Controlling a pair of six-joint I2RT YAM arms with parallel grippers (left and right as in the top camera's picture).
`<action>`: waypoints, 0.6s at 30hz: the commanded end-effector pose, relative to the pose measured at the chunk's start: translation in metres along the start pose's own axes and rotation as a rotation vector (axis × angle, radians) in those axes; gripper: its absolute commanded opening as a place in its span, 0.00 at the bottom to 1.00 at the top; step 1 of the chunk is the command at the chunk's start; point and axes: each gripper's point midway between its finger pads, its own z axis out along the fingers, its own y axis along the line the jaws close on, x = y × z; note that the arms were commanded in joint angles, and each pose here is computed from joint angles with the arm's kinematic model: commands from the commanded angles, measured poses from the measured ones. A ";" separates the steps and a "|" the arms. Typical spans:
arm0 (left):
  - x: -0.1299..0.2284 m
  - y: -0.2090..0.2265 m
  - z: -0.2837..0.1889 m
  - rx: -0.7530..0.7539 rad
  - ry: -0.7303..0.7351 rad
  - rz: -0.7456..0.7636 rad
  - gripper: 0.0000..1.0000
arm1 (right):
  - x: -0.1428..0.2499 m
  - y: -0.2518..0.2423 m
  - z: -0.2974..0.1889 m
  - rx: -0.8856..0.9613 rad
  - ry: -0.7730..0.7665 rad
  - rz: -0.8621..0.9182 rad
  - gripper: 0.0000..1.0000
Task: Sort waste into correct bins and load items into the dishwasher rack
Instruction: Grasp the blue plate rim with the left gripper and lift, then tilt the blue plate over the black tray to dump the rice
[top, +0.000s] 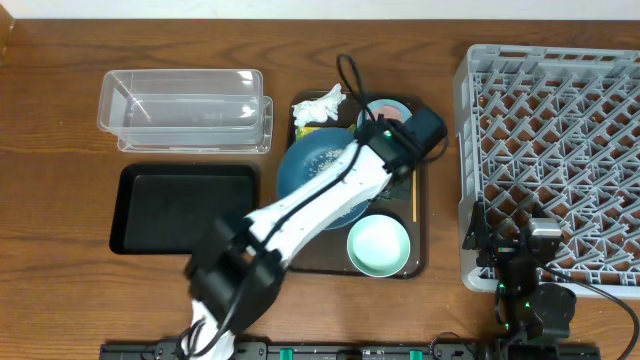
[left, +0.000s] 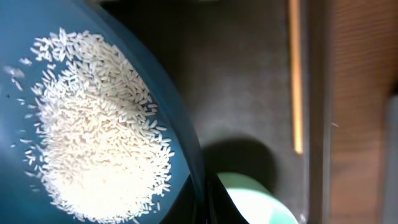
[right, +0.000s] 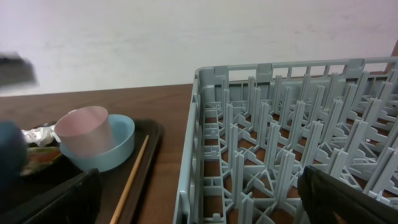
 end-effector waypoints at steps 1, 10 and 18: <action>-0.005 0.007 -0.031 0.007 -0.062 -0.010 0.06 | 0.001 0.000 0.000 0.002 0.000 -0.009 0.99; -0.003 0.042 -0.086 0.051 -0.084 -0.078 0.06 | 0.001 0.000 0.000 0.002 0.000 -0.009 0.99; -0.004 0.101 -0.113 0.064 -0.058 -0.210 0.06 | 0.001 0.000 0.000 0.002 0.000 -0.009 0.99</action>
